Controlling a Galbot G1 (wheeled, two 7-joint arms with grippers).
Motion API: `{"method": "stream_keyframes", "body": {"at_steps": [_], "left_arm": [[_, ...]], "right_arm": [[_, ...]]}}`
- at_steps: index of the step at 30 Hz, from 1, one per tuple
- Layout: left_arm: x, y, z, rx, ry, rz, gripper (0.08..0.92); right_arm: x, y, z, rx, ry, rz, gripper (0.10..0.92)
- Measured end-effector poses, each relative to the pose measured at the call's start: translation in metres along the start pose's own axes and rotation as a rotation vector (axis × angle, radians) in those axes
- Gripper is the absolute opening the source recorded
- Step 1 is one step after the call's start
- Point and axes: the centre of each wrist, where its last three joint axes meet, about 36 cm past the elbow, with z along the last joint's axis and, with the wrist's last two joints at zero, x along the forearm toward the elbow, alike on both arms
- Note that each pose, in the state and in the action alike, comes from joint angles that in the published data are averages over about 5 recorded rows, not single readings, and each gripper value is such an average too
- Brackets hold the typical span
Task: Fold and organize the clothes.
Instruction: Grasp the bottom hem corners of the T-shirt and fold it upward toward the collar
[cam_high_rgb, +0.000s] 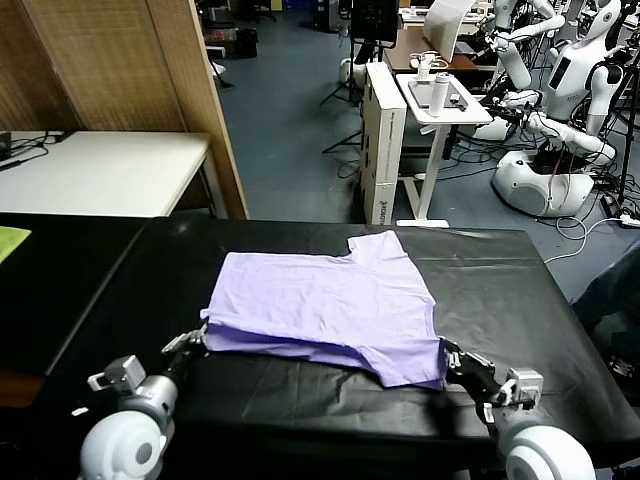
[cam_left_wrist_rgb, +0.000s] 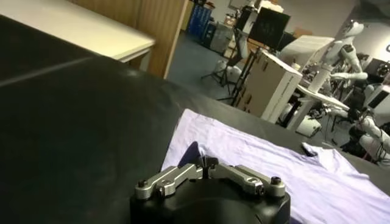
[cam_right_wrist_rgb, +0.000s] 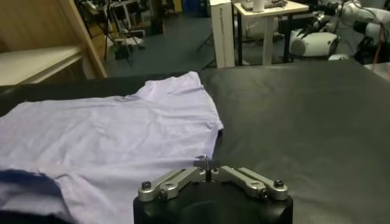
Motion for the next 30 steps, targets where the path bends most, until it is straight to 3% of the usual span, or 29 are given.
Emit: {"method": "stream_keyframes", "body": {"at_steps": [11,14,18,21,24,27,30], "left_arm": [[-0.022,0.007,0.004,-0.029,0.025,-0.010,0.155],[-0.029,0.007,0.003,-0.041,0.027,-0.011,0.155],[-0.033,0.007,0.002,-0.053,0.025,-0.013,0.170],[-0.030,0.007,0.002,-0.055,0.020,-0.011,0.287],[-0.023,0.008,0.002,-0.066,0.010,-0.008,0.476],[-0.015,0.009,0.002,-0.080,0.004,-0.013,0.666],[-0.005,0.010,0.003,-0.086,0.006,-0.016,0.829]], "right_arm": [[-0.017,0.004,-0.002,-0.012,0.026,-0.025,0.146],[-0.011,0.002,-0.004,-0.004,0.035,-0.031,0.242],[0.004,0.001,-0.008,0.026,0.055,-0.030,0.464],[0.020,0.004,-0.009,0.054,0.068,-0.030,0.653],[0.037,0.007,-0.008,0.080,0.076,-0.033,0.817],[0.052,0.011,-0.004,0.098,0.085,-0.042,0.893],[0.062,0.014,0.004,0.109,0.101,-0.049,0.905]]}}
